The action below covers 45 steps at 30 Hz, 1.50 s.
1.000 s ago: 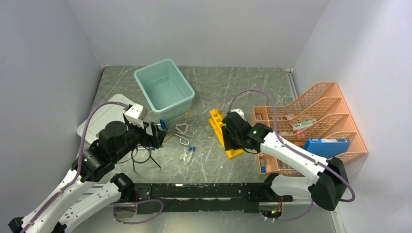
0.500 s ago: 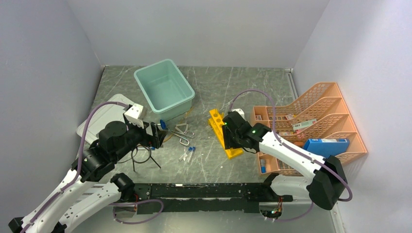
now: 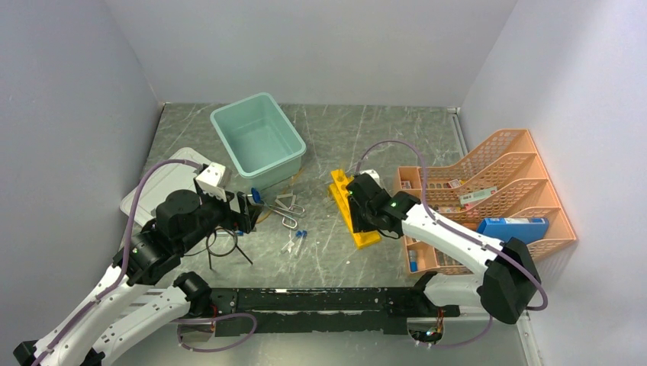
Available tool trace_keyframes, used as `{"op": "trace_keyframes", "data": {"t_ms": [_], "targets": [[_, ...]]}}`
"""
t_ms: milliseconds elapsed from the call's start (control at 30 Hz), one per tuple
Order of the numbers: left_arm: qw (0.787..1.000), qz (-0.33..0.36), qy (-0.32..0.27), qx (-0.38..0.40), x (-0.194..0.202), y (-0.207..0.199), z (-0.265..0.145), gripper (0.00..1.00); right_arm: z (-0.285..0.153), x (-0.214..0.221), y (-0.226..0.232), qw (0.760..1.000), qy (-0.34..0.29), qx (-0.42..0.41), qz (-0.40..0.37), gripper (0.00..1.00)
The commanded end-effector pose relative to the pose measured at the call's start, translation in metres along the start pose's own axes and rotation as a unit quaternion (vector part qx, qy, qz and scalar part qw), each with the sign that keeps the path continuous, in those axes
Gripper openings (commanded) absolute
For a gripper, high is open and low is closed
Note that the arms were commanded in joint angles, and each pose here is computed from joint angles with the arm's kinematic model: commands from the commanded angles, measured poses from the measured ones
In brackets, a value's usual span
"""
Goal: Organize the chemistry lab equipment
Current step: Move the test tube rack to the center of the board.
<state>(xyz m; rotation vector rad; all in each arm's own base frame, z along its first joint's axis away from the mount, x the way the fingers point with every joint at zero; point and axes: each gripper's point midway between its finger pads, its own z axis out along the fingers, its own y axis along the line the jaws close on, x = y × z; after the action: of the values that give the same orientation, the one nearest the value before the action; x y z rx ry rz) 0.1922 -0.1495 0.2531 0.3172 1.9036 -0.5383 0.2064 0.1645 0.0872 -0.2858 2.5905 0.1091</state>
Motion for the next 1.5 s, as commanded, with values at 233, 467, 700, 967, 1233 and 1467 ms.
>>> {"op": "trace_keyframes", "data": {"t_ms": [233,467,700,967,1233,1467], "targets": [[1.000,0.005,-0.004,0.006,-0.001,-0.002,0.001,0.95,0.006,-0.033,0.009,0.999,-0.036,0.009,0.017,0.22],[1.000,0.005,-0.005,0.004,-0.001,-0.001,0.001,0.95,0.018,-0.063,0.019,0.998,-0.052,0.022,0.038,0.04],[1.000,0.004,-0.006,0.000,-0.002,0.000,0.000,0.95,0.035,-0.096,0.025,0.995,-0.073,0.027,0.068,0.00],[1.000,0.004,-0.008,-0.001,-0.002,0.001,0.000,0.95,0.060,-0.139,0.025,0.993,-0.086,0.029,0.080,0.00],[1.000,0.000,-0.010,-0.011,-0.002,0.005,-0.001,0.96,0.090,-0.170,0.006,0.990,-0.086,0.045,0.102,0.00],[1.000,0.000,-0.008,-0.012,-0.001,0.005,-0.001,0.96,0.106,-0.196,-0.019,0.987,-0.088,0.077,0.113,0.00]]}}
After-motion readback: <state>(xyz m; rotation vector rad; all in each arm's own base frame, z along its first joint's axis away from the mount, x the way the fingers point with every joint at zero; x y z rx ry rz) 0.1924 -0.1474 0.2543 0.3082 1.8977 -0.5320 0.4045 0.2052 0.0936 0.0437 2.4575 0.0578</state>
